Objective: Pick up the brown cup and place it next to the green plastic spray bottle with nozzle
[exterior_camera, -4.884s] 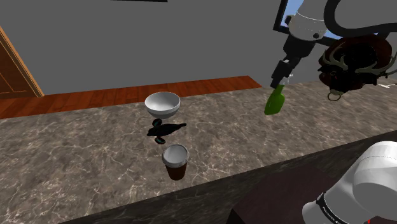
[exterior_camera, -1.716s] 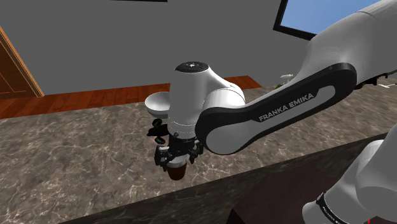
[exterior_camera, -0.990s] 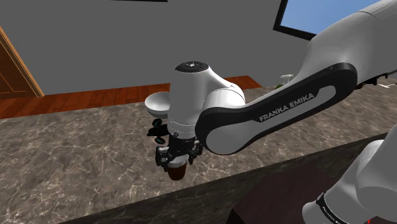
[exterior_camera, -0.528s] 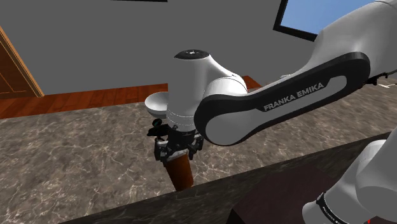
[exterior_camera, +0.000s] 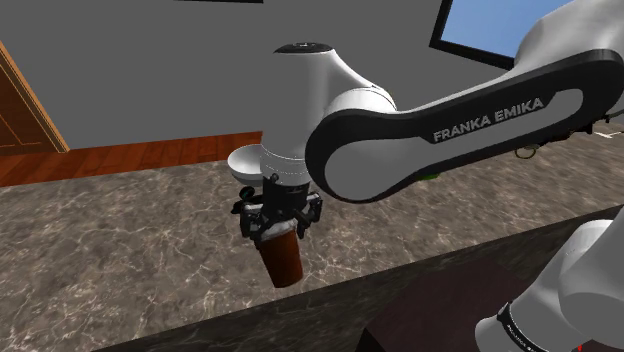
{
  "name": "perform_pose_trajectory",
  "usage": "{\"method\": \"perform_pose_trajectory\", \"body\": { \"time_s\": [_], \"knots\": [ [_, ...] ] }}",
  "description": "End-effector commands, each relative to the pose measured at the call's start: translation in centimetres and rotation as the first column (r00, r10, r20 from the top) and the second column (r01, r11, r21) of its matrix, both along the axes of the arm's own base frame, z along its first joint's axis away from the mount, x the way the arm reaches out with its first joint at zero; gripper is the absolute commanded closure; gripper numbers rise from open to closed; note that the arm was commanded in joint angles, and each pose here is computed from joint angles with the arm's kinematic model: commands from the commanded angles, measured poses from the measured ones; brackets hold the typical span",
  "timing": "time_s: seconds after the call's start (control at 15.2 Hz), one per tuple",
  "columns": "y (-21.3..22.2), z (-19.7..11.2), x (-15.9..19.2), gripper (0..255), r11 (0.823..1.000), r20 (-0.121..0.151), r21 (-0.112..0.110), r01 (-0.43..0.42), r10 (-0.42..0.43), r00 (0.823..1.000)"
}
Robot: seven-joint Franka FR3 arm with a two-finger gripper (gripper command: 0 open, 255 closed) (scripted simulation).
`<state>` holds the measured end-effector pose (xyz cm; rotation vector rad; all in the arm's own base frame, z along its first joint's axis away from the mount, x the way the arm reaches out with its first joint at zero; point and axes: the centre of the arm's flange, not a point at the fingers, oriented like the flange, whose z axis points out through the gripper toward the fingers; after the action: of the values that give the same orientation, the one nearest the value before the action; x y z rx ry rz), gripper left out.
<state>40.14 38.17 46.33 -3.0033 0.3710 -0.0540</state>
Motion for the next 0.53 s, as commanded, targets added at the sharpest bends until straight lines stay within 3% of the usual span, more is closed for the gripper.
{"method": "perform_pose_trajectory", "body": {
  "time_s": [0.0,0.46],
  "knots": [
    [0.0,1.1,0.1,255,1.000,0.000,0.000,0.000,0.000,1.000],
    [0.0,4.8,0.1,255,1.000,0.000,0.000,0.000,0.000,1.000]
  ]
}}
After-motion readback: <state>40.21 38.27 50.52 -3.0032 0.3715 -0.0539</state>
